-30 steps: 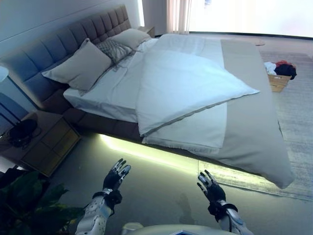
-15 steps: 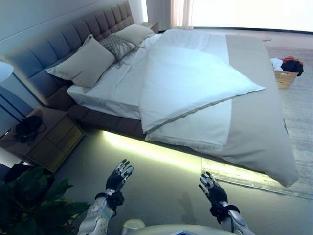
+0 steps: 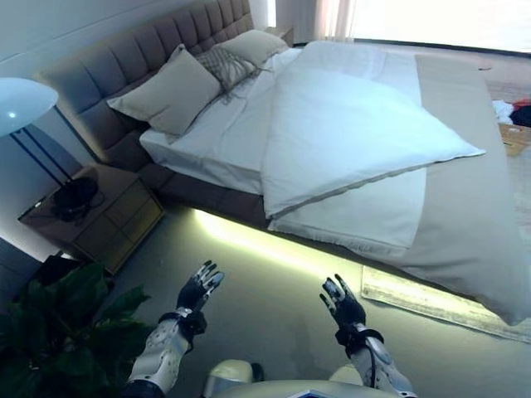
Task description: Make the bed neatly
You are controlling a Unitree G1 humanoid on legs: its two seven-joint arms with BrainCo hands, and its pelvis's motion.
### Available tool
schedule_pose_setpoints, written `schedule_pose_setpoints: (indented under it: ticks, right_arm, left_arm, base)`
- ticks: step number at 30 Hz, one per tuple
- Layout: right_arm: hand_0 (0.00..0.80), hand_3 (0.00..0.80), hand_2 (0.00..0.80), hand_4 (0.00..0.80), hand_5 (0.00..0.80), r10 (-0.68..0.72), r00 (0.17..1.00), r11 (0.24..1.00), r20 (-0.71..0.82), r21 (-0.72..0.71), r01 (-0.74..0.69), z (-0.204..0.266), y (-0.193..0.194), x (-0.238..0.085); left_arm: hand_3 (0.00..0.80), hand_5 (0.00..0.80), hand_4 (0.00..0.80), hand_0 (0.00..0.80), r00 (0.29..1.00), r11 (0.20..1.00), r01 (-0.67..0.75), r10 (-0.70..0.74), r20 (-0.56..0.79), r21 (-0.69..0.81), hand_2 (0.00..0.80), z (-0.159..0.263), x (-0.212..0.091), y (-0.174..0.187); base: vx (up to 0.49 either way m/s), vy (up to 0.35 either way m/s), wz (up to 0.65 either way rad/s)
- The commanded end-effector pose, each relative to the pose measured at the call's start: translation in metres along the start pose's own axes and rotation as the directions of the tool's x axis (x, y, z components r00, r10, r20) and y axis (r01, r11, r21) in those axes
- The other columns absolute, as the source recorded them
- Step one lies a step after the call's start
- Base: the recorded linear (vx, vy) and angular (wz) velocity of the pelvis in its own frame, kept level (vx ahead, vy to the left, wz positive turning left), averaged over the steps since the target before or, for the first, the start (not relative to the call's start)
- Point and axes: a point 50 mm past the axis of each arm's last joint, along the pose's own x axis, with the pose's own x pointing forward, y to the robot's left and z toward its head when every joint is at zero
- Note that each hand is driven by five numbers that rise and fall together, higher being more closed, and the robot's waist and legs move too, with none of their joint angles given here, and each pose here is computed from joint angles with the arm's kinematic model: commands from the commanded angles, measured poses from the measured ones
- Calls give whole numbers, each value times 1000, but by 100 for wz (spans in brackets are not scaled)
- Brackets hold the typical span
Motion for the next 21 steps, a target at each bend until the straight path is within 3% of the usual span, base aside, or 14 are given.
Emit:
schedule_pose_setpoints:
  ticks: [1,8,14,17,21]
  right_arm:
    - [0,0,0,0,0,30,994,999,103,25,-33,22,1,10]
    - [0,0,0,0,0,1,997,999,75,32,-4,14,-19,2]
    - [0,0,0,0,0,-19,1000,1000,13,19,19,4,-30,-4]
    - [0,0,0,0,0,32,999,999,21,-8,-32,9,-28,-5]
    - [0,0,0,0,0,-31,999,998,7,-56,31,17,-41,-8]
  left_arm:
    - [0,0,0,0,987,998,68,-68,146,5,0,34,10,-13]
    - [0,0,0,0,987,994,111,-112,117,16,0,22,1,-8]
    - [0,0,0,0,994,997,74,-72,78,-11,0,7,-8,-3]
    - [0,0,0,0,989,992,121,-119,84,-21,0,4,-11,-5]
    - [0,0,0,0,980,984,176,-172,103,-37,0,6,-7,-21]
  base:
    - [343,-137,-20]
    - [383,-152,5]
    - [478,-322,4]
    - [344,-300,8]
    - [245,-253,1]
